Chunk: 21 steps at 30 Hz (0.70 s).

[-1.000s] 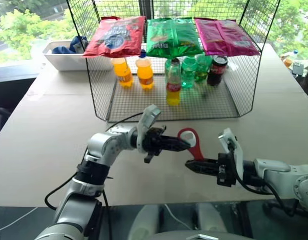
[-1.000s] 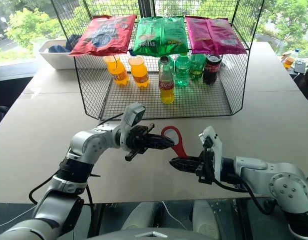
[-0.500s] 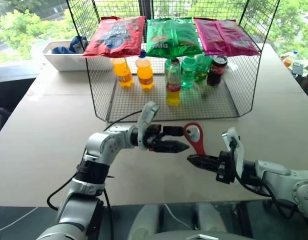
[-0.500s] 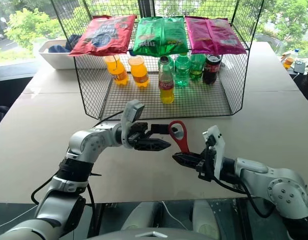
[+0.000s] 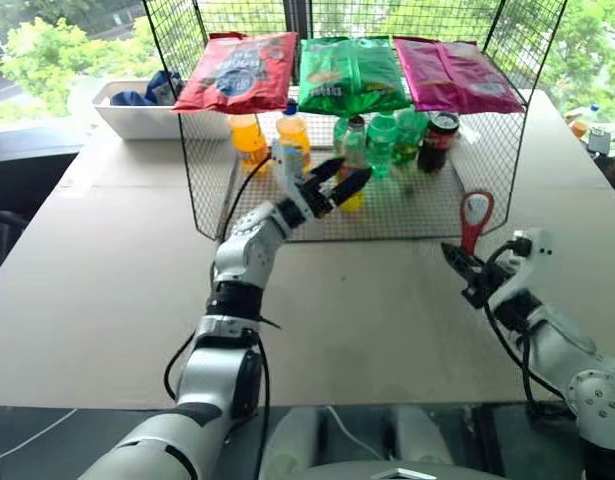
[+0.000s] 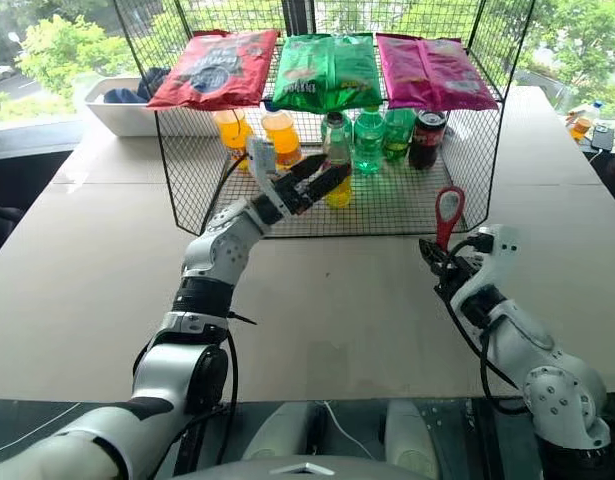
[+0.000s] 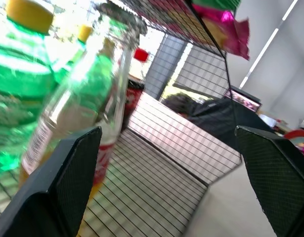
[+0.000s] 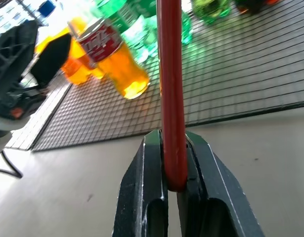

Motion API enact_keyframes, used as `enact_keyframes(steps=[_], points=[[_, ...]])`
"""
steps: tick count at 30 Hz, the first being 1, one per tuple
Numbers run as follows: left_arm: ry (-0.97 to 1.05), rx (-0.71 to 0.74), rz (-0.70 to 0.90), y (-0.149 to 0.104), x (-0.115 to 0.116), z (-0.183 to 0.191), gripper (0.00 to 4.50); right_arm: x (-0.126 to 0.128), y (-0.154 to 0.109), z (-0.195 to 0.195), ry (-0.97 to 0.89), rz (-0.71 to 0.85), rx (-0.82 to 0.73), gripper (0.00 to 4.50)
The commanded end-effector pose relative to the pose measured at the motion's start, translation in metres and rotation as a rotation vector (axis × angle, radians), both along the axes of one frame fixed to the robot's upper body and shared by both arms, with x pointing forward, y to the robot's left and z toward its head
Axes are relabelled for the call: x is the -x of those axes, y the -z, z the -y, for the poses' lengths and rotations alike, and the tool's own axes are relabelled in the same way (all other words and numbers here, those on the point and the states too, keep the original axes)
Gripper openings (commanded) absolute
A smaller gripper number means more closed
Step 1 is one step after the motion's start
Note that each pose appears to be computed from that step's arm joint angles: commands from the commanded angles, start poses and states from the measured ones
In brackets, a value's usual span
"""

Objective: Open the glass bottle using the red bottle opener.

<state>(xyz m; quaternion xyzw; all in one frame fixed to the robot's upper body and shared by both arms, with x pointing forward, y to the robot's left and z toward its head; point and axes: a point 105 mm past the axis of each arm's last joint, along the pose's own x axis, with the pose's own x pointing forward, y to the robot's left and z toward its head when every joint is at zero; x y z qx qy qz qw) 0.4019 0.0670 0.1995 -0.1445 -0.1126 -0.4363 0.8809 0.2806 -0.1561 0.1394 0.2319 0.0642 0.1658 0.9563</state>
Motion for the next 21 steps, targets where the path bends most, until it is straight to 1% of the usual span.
enact_keyframes(steps=[1,3,4,7,8,11,16,21], points=[[-0.075,-0.02,0.135,-0.017,-0.002,-0.003,4.48,0.004,-0.007,0.002,0.033,0.048,0.01,0.0],[-0.15,-0.062,0.183,-0.017,-0.006,-0.008,4.48,0.005,-0.005,0.001,0.041,0.046,0.01,0.0],[-0.168,-0.041,0.187,-0.018,-0.007,-0.01,4.48,0.005,-0.004,0.001,0.047,0.046,0.008,0.0],[-0.263,-0.121,0.262,-0.016,-0.011,-0.012,4.48,0.005,-0.004,0.0,0.053,0.05,0.002,0.0],[-0.289,-0.17,0.291,-0.013,-0.013,-0.009,4.48,0.005,-0.004,0.0,0.056,0.052,-0.001,0.0],[-0.285,-0.237,0.318,-0.003,-0.015,0.005,4.48,0.004,-0.004,-0.002,0.059,0.054,-0.008,0.0],[-0.321,-0.275,0.315,0.001,-0.026,0.025,4.48,0.001,-0.006,-0.007,0.043,0.067,0.001,0.0],[-0.399,-0.289,0.242,0.004,-0.041,0.034,4.48,0.0,-0.007,-0.007,0.05,0.076,0.001,0.0]])
